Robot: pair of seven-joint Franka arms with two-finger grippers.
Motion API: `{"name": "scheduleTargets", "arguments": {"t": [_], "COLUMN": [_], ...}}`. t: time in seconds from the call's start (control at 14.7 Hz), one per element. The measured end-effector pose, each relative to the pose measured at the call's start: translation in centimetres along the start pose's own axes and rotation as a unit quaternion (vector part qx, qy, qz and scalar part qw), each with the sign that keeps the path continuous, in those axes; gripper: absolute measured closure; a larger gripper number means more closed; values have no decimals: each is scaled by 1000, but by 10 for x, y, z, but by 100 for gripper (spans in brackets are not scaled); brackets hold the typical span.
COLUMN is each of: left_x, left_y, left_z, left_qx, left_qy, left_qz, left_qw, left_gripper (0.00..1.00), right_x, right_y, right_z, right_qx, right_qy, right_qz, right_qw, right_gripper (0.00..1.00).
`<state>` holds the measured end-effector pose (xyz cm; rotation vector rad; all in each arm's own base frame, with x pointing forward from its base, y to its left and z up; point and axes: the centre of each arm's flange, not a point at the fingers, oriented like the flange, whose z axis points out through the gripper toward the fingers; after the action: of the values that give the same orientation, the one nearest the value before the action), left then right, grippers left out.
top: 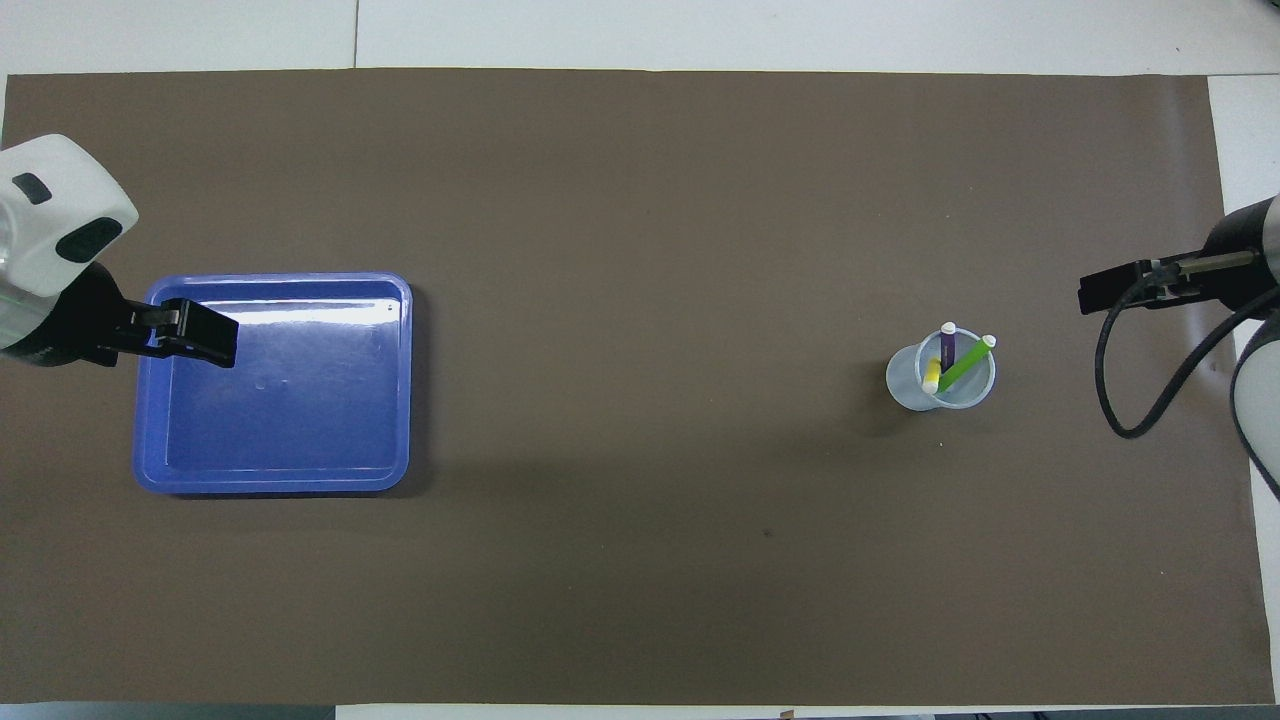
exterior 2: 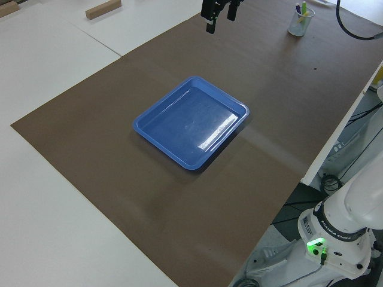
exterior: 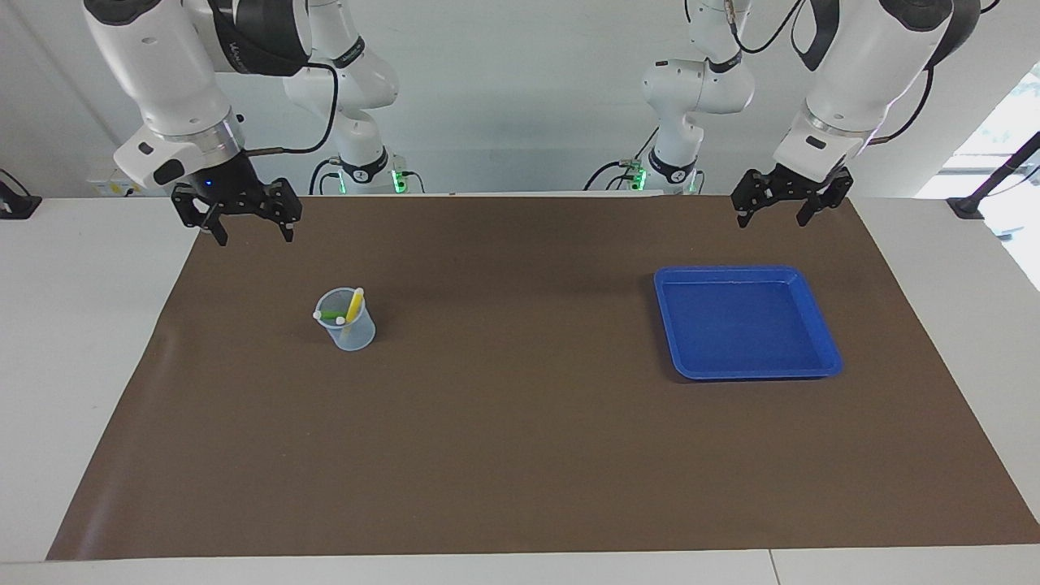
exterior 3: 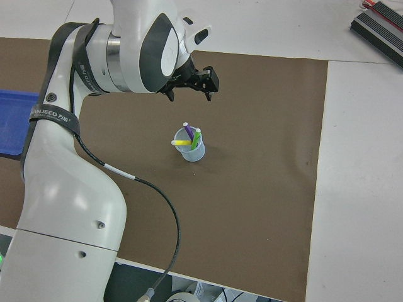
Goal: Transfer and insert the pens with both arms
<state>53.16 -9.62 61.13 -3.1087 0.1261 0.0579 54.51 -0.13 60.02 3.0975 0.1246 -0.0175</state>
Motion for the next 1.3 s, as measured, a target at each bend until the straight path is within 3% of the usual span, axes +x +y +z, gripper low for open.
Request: {"name": "scheduleTargets", "arguments": {"t": [0.41, 1.3], "left_x": [-6, -12], "left_y": [-2, -7], "left_z": [-7, -22], "left_qx": [0, -10], "left_qy": [-3, 11], "left_qz": [-3, -10], "left_qw": [1000, 1000], "left_gripper": [0, 0], "right_x": [-14, -14], "right_y": [8, -2], "right_z": [-5, -7], "right_qx": [2, 15], "right_qy": [-25, -24], "right_qz": [24, 26], "right_qw": [999, 999], "right_gripper": [0, 0]}}
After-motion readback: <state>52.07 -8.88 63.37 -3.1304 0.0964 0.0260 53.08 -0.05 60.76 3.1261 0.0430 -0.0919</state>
